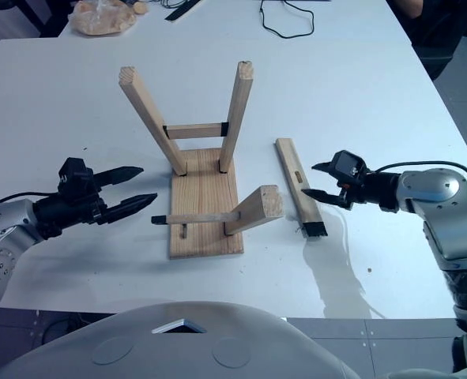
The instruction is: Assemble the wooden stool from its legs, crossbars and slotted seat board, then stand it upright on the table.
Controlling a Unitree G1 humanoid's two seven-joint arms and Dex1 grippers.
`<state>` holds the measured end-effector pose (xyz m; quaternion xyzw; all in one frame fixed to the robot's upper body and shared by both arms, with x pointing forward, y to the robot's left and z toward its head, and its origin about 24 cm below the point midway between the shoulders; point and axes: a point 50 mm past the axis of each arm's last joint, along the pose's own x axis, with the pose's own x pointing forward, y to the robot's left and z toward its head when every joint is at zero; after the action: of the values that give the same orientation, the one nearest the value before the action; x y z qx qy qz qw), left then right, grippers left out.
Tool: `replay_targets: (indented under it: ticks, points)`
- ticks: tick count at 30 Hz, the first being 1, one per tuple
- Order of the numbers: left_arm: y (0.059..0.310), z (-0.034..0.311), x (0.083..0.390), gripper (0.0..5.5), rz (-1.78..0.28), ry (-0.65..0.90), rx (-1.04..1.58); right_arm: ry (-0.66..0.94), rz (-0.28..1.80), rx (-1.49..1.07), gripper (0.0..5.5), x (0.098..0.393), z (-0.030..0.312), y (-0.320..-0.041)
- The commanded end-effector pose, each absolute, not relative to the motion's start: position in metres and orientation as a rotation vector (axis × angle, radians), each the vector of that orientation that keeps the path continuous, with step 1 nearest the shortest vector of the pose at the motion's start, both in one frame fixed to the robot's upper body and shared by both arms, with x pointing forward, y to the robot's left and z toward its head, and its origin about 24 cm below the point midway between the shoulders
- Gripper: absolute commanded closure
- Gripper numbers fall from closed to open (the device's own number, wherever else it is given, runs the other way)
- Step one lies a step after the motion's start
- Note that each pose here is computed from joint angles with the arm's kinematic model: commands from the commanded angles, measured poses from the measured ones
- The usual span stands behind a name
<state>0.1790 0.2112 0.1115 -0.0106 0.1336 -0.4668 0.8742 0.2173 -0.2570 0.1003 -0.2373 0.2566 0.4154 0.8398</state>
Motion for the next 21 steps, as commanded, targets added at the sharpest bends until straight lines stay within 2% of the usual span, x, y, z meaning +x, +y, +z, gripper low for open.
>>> replay_targets:
  ticks: [1,6,8,14,21]
  points:
    - [0.213,0.113,0.17,1.83,-0.93,0.263,-0.02,0.597,0.751,-0.457,1.8,0.196,0.085,-0.244]
    - [0.214,0.114,0.162,1.83,-0.887,0.257,-0.033,0.511,0.597,-0.375,1.7,0.177,0.09,-0.21]
    - [0.212,0.115,0.161,1.83,-0.877,0.245,-0.041,0.497,0.527,-0.376,1.7,0.174,0.09,-0.205]
    - [0.21,0.116,0.161,1.83,-0.873,0.237,-0.046,0.536,0.362,-0.439,1.7,0.168,0.071,-0.22]
    - [0.21,0.117,0.159,1.83,-0.867,0.236,-0.048,0.712,0.38,-0.358,1.7,0.143,0.036,-0.229]
